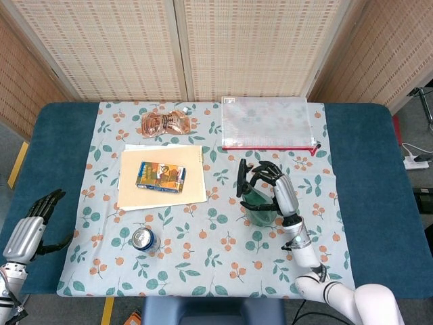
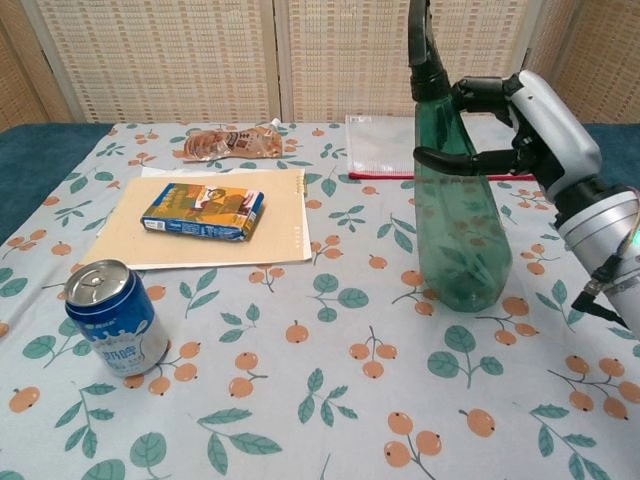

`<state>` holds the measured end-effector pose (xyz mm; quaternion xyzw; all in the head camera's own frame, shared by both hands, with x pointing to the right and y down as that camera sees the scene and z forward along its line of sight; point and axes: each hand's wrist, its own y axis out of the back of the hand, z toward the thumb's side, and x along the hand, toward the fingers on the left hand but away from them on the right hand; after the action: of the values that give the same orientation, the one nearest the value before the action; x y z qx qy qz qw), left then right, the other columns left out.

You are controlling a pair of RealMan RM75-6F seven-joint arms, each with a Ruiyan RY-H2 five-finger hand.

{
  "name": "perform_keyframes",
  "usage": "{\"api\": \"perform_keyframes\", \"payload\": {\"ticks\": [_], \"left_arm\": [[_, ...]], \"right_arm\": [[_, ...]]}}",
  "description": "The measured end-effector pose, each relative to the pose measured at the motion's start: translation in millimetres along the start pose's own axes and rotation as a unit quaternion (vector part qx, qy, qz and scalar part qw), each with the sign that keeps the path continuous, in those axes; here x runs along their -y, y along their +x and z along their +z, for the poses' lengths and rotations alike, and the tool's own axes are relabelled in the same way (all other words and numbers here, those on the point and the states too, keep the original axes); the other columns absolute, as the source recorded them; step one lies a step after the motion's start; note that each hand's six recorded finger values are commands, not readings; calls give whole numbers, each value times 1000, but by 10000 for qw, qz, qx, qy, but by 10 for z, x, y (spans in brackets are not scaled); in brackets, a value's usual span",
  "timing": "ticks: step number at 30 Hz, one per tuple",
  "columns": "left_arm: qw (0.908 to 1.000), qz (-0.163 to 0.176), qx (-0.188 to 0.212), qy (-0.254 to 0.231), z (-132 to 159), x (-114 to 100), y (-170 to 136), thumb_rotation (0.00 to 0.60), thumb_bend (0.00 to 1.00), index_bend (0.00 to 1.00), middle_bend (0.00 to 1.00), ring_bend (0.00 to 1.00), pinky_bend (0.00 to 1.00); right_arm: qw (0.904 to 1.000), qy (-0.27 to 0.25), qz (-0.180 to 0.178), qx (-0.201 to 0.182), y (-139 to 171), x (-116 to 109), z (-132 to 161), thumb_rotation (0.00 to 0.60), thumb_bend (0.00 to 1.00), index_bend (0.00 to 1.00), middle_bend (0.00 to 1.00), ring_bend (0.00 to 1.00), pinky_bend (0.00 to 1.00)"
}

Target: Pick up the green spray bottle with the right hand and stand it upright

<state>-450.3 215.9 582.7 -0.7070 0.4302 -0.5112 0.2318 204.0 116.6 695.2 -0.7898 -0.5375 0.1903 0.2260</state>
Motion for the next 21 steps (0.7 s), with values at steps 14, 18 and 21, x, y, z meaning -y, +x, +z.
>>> {"api": "perform_keyframes", "payload": {"ticks": [14, 18, 21], "left_arm": [[10000, -3, 19, 26, 15, 4, -16, 600, 249, 0, 0, 0, 0], [10000, 8, 11, 28, 11, 2, -15, 600, 249, 0, 0, 0, 0], [10000, 10, 12, 28, 12, 2, -15, 600, 249, 0, 0, 0, 0]], "right_arm": [[9998, 159, -27, 148, 205, -154, -64, 600, 0, 736, 669, 337, 220], [9997, 173, -49, 156, 234, -178, -57, 600, 0, 738, 669, 337, 220], [9996, 204, -71, 173, 263, -203, -58, 600, 0, 738, 669, 337, 218]]}}
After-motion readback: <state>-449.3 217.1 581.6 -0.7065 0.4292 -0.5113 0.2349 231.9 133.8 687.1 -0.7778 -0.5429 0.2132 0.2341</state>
